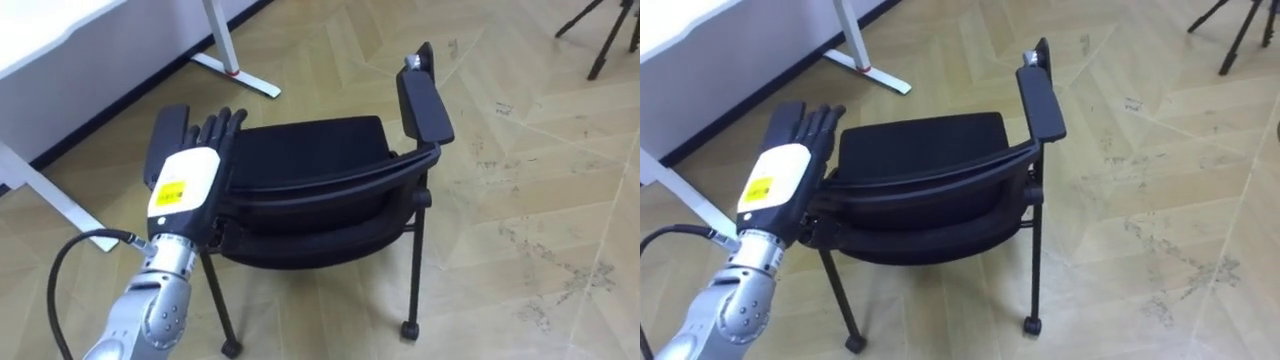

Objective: Push chair

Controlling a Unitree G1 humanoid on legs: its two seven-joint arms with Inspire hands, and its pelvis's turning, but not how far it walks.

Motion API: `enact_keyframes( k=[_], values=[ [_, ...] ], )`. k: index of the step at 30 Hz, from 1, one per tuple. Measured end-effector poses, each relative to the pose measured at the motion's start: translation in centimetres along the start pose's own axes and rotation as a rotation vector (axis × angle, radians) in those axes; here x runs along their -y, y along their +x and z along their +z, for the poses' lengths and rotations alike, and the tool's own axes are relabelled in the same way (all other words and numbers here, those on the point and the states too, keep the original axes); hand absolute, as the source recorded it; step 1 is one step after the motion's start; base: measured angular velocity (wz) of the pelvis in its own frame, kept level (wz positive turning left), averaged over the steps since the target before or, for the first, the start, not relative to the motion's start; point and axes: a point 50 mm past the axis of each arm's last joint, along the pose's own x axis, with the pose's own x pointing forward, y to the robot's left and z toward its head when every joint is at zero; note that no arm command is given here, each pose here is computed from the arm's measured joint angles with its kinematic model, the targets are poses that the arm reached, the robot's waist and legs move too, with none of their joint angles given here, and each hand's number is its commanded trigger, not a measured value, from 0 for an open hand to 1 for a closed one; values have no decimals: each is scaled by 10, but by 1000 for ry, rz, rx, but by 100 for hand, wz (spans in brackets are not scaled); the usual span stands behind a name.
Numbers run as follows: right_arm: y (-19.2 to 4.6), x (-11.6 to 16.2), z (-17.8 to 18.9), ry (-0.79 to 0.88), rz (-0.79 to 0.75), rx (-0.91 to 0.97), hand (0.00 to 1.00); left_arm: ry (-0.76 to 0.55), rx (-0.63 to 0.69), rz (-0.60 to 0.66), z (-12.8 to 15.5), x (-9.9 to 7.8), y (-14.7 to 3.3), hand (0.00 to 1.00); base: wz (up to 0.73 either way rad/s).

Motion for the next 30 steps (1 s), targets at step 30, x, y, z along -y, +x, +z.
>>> enact_keyframes(
  k=[30],
  values=[
    [-5,19,1,32,-69,-25,0,216,-89,-120,-44,45,-12,0,-9]
  ],
)
